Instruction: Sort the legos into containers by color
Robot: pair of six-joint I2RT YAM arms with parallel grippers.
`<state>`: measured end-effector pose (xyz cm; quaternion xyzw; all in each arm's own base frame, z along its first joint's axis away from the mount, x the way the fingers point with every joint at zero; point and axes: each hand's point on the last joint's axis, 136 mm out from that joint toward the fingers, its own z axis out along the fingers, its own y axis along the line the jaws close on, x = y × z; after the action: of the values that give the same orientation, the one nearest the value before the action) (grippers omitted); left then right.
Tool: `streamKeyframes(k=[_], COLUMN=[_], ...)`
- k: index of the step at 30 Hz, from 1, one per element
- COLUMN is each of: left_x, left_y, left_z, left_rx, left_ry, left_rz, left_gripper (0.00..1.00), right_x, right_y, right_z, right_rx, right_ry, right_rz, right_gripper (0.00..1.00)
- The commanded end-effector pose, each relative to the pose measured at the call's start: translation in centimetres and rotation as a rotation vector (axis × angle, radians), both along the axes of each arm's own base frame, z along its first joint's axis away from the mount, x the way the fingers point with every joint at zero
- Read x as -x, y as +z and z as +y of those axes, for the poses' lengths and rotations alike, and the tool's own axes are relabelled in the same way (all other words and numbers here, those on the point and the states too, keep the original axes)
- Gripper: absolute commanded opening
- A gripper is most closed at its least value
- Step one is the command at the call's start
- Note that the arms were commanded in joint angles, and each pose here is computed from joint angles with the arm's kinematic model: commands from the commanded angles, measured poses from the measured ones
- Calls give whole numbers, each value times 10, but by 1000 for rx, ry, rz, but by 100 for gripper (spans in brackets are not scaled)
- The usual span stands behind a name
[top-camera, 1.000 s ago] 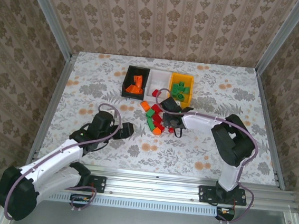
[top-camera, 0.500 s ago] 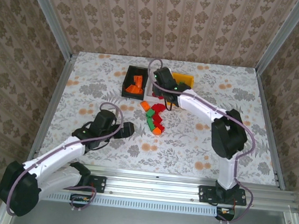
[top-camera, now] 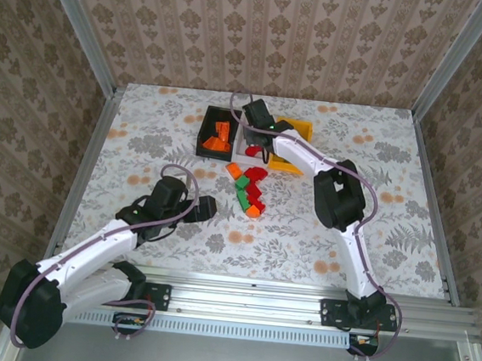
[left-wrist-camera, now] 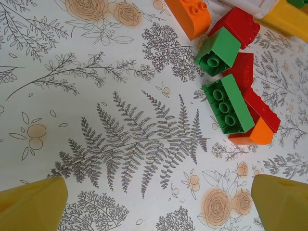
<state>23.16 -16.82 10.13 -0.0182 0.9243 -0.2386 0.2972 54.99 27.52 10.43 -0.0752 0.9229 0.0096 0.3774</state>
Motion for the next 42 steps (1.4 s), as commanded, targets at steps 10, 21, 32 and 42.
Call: streamKeyframes(k=[10,21,32,42], left_x=[-4,-1,2,10], left_y=[13,12,14,16], left_z=[-3,-4,-7,3], left_rx=[12,44,68,58], left_ry=[-11,-8,-21,1], left_rz=[-15,-26,-32,-47], left_gripper=[100,100,100,100], right_x=[1,108,190,172], right_y=[14,46,-46,-70], right_z=[8,-4,-2,12], right_rx=[16,-6,46,28], right_ry=[48,76,228,206], right_rz=[3,-15,232,255], right_gripper=[44,42,54,59])
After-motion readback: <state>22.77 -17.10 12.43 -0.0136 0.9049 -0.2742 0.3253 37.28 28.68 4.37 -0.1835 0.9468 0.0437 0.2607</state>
